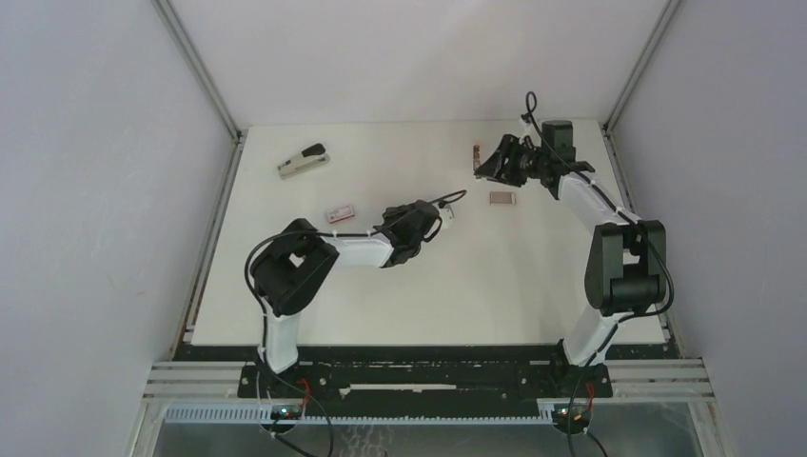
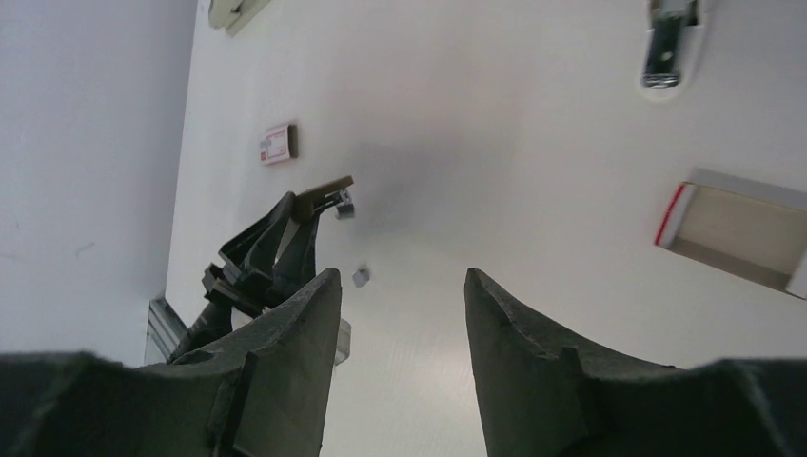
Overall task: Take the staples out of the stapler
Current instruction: Unload the staple at the center of the board, then place the stapler at the center of the board.
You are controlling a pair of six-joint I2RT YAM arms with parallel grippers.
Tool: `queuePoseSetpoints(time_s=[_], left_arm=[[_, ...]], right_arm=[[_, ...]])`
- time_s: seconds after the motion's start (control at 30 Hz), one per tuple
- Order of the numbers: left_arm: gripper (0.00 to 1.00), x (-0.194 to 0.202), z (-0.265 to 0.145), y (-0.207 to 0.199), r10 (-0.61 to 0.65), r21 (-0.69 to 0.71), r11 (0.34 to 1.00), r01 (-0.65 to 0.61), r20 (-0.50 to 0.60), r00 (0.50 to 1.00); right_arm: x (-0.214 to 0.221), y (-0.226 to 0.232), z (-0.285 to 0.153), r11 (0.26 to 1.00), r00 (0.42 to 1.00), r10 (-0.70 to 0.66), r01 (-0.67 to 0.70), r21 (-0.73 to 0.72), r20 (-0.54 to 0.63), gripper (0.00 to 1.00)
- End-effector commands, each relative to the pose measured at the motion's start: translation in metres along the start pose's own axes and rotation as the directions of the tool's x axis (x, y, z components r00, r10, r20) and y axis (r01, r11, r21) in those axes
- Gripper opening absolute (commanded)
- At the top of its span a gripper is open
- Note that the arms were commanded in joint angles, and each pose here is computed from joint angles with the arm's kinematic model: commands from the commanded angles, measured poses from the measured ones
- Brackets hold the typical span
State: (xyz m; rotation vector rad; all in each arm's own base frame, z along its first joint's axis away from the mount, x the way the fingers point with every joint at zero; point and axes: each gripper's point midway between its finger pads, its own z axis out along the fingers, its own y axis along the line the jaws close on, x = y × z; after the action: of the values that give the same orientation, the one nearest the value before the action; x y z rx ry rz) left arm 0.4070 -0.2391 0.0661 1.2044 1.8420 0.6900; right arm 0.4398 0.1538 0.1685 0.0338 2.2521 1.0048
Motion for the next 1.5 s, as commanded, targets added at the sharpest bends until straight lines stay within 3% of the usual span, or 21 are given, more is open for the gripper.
queuePoseSetpoints(time_s=[0.0, 0.27, 0.5, 0.7, 0.9, 1.0, 1.1, 1.27, 1.47], left_arm=[[0.20, -0.006, -0.002, 0.014, 0.077, -0.122, 0.990, -0.074, 0.019, 0.997], [0.20, -0.011, -0.003, 0.022, 0.020, -0.147, 0.989, -0.015, 0.035, 0.999], [0.20, -0.006, -0.006, 0.067, -0.294, -0.041, 0.955, 0.295, 0.034, 0.955], [0.20, -0.006, -0.018, 0.075, -0.490, 0.216, 0.854, 0.473, 0.028, 0.871], [0.21, -0.021, -0.045, 0.060, -0.639, 0.543, 0.637, 0.547, -0.025, 0.769], [0.22, -0.033, -0.057, 0.056, -0.721, 0.685, 0.463, 0.563, -0.079, 0.688], [0.23, -0.048, -0.070, 0.044, -0.747, 0.796, 0.283, 0.535, -0.167, 0.644], [0.25, -0.070, -0.098, 0.027, -0.735, 0.908, 0.053, 0.415, -0.245, 0.632], [0.26, -0.073, -0.126, 0.018, -0.719, 0.958, -0.058, 0.282, -0.236, 0.654]], right_arm=[[-0.027, 0.002, -0.026, 1.000, 0.994, 0.014, -0.017, 0.026, 0.104, 0.51], [-0.029, -0.001, -0.029, 0.999, 0.993, 0.033, -0.035, 0.023, 0.109, 0.51], [-0.023, 0.003, -0.021, 1.000, 0.996, -0.011, 0.010, 0.014, 0.087, 0.51], [-0.013, 0.017, -0.009, 0.997, 0.996, -0.074, 0.075, -0.017, 0.052, 0.51], [-0.001, 0.048, 0.000, 0.969, 0.975, -0.222, 0.222, -0.106, 0.019, 0.51], [0.002, 0.058, 0.001, 0.952, 0.962, -0.272, 0.272, -0.144, 0.018, 0.51], [0.009, 0.067, 0.002, 0.929, 0.949, -0.314, 0.309, -0.204, 0.006, 0.51], [0.021, 0.073, 0.000, 0.882, 0.917, -0.398, 0.375, -0.285, -0.024, 0.51], [0.041, 0.082, -0.003, 0.820, 0.882, -0.466, 0.400, -0.410, -0.070, 0.49]])
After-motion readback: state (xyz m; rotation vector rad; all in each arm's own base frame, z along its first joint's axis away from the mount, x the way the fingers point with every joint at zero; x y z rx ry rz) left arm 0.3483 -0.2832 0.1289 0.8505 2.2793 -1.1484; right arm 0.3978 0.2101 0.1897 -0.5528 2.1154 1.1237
